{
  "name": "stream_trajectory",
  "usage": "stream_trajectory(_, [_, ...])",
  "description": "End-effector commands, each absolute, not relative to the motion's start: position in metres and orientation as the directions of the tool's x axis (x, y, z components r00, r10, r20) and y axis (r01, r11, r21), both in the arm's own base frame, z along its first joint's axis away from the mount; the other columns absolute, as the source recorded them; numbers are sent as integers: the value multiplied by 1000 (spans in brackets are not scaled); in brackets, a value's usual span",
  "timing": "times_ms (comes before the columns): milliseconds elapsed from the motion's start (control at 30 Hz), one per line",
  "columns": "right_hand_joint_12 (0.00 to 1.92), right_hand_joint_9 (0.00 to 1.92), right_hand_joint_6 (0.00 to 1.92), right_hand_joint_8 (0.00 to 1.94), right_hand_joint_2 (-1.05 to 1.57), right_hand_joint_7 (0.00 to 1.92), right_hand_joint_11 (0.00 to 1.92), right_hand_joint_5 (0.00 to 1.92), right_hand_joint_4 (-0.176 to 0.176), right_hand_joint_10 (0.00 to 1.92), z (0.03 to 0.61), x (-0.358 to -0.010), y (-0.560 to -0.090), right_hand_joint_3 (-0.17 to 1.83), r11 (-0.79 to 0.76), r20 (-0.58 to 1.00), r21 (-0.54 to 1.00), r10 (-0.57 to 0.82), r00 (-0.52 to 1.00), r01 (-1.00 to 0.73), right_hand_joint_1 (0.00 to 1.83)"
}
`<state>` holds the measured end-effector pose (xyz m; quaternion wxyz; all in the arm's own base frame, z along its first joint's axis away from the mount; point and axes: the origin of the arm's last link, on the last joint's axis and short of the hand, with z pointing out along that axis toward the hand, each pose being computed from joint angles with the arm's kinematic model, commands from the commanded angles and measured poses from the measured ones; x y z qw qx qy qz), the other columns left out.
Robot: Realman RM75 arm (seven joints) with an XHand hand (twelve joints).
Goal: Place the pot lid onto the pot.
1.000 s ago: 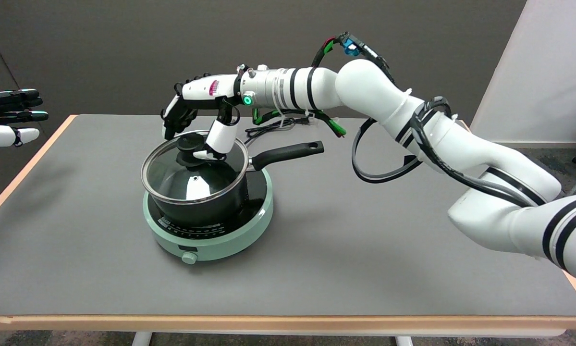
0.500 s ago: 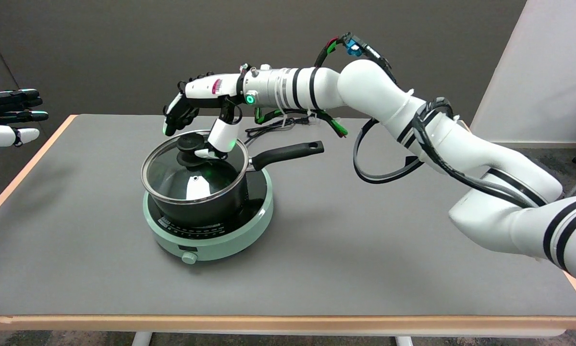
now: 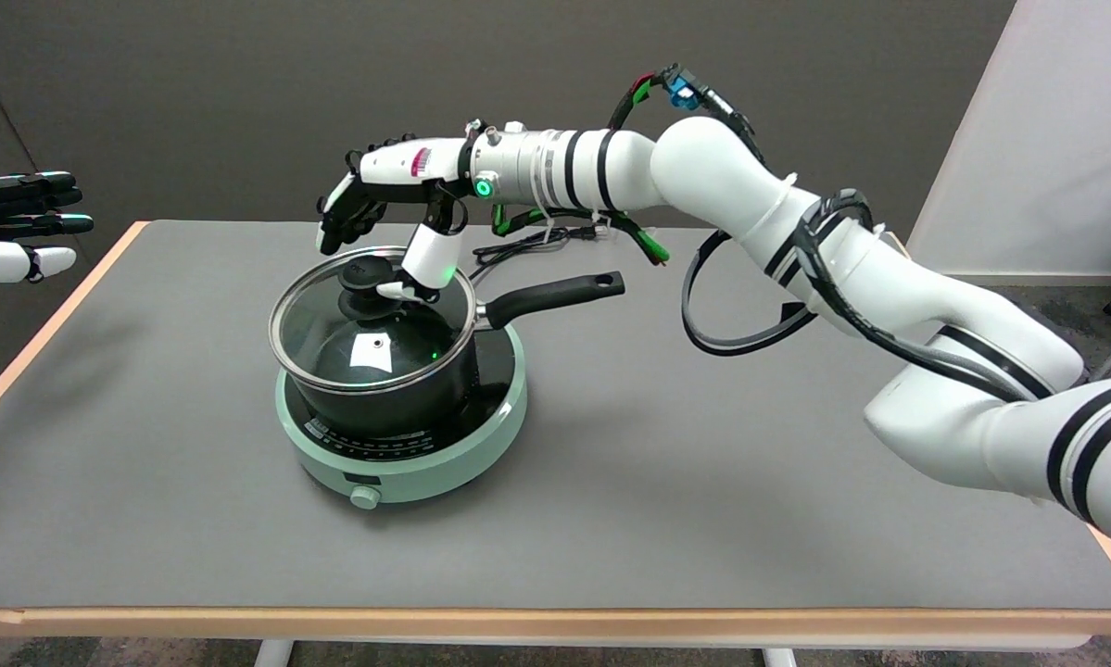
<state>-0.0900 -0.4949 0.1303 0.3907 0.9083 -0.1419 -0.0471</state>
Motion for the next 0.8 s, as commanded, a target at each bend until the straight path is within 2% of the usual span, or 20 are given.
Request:
stream_trajectory(33, [793, 507, 314, 210, 507, 630, 320, 592, 60, 462, 130, -92, -498, 1051, -644, 40, 729, -296, 954, -230, 991])
stream_trajectory(233, [797, 524, 298, 208, 487, 637, 325, 601, 59, 436, 130, -88, -492, 1047, -660, 32, 715, -298, 954, -230, 1031])
stream_trajectory(467, [801, 511, 314, 207, 507, 640, 327, 594, 59, 466, 141, -90, -480, 1055, -651, 25, 727, -293, 956, -218, 987])
stream_trajectory(500, [805, 533, 292, 208, 478, 640, 329, 604, 59, 430, 143, -90, -478, 1049, -649, 21, 731, -289, 957, -211, 1036])
stream_trajectory(800, [814, 519, 316, 207, 503, 643, 334, 593, 62, 469, 165, -83, -462, 1052, -623, 17, 762, -253, 967, -177, 993])
